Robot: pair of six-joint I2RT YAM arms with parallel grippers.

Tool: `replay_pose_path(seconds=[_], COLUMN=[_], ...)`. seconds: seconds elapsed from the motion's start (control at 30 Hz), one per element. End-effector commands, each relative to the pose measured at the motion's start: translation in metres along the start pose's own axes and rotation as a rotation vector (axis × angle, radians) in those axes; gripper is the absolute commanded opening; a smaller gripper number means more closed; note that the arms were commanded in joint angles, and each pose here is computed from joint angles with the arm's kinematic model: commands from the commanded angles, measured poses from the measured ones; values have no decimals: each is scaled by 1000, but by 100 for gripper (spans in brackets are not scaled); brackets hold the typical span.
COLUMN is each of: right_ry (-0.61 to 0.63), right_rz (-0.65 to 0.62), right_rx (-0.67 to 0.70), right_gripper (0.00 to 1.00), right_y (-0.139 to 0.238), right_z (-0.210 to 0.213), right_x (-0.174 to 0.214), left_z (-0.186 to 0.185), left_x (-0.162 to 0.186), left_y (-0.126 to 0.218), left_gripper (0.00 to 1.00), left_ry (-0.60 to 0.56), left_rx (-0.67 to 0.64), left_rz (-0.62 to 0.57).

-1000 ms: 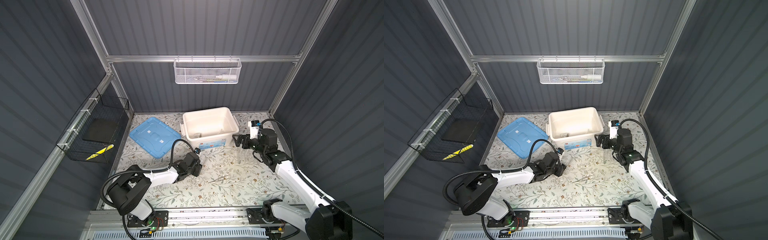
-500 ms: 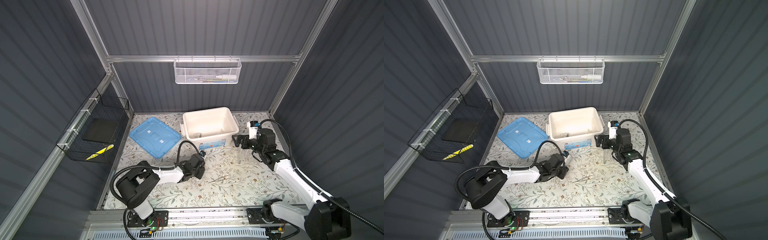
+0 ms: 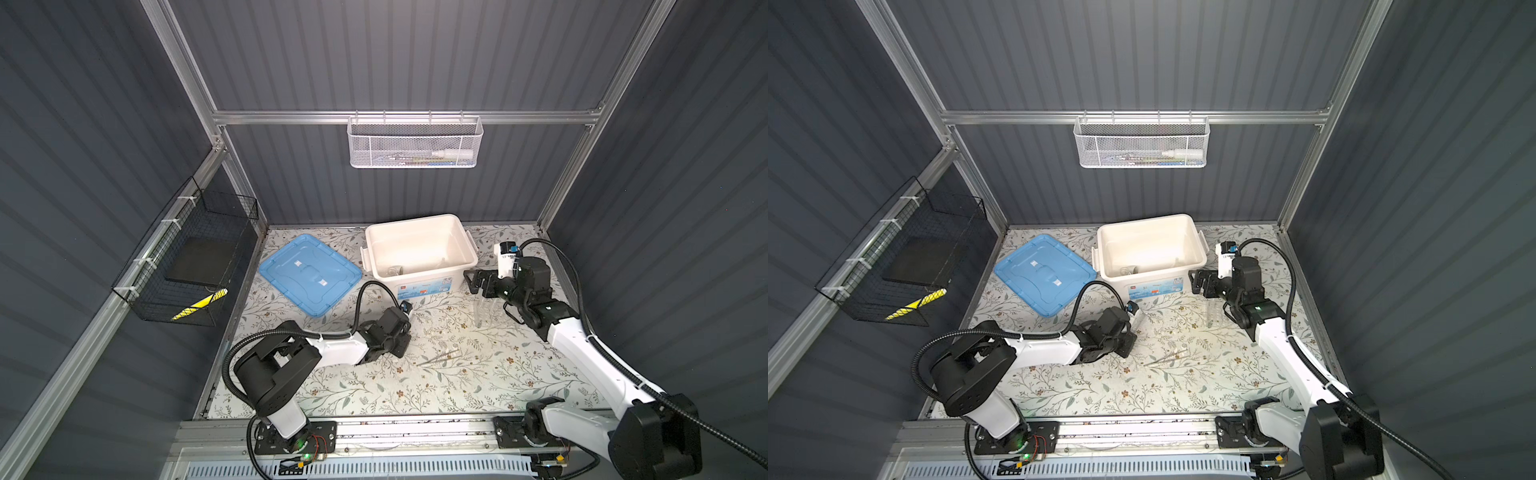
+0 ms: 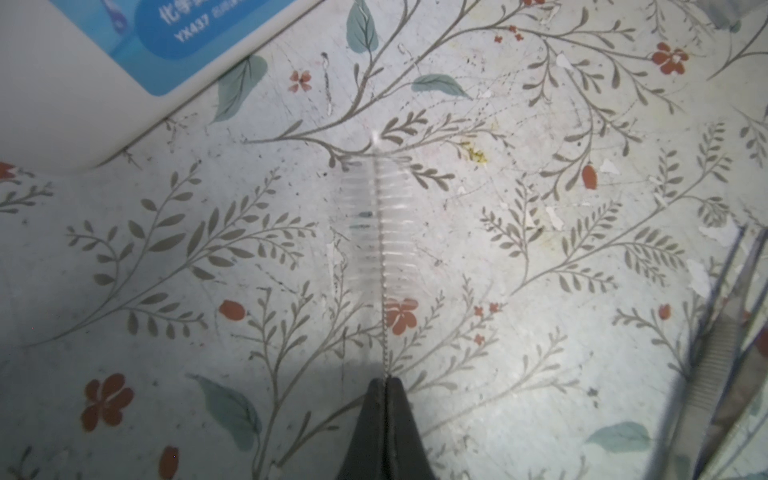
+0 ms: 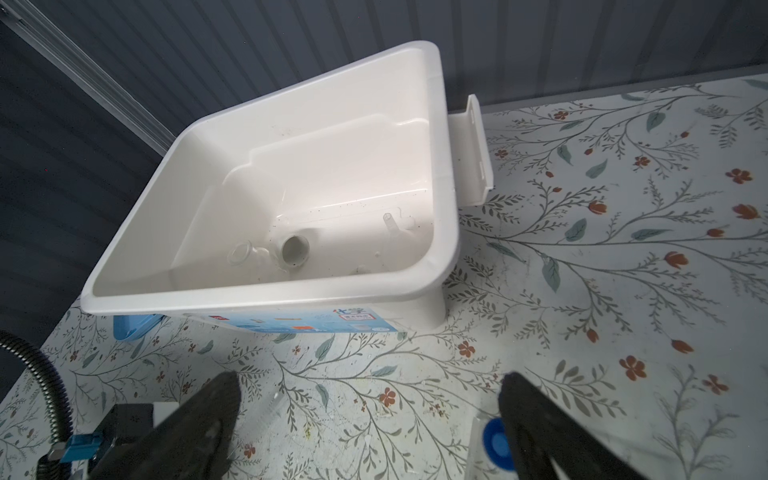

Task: Organize the chemistry lab equipment
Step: 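Lower the left gripper and close it on the brush's wire handle, then carry the brush over the bin with left while right approaches the bin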

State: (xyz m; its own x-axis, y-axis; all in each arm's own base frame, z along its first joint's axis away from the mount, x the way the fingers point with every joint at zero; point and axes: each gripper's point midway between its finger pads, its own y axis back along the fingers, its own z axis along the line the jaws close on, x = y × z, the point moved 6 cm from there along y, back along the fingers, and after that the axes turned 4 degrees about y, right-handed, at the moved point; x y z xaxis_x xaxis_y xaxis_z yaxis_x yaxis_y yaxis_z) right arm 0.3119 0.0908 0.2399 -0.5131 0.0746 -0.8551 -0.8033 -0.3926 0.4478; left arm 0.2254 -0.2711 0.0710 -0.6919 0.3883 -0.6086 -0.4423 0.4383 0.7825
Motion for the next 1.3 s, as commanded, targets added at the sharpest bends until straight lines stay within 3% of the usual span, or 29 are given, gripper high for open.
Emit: replay_pose_path(seconds=[0.0, 0.87, 1.27], right_ry=[-5, -18, -39], right_rz=[-7, -21, -7], right_rx=[9, -1, 6], right_gripper=[99, 99, 99], right_y=[2, 2, -1], right_z=[-2, 0, 1], right_x=[-1, -7, -20], left_z=[-2, -19, -35], left_x=[14, -14, -36], left_y=[-4, 25, 50], left_gripper=[2, 0, 0], left_ry=[-22, -56, -120], left_rx=[8, 94, 148], left_rz=[75, -52, -40])
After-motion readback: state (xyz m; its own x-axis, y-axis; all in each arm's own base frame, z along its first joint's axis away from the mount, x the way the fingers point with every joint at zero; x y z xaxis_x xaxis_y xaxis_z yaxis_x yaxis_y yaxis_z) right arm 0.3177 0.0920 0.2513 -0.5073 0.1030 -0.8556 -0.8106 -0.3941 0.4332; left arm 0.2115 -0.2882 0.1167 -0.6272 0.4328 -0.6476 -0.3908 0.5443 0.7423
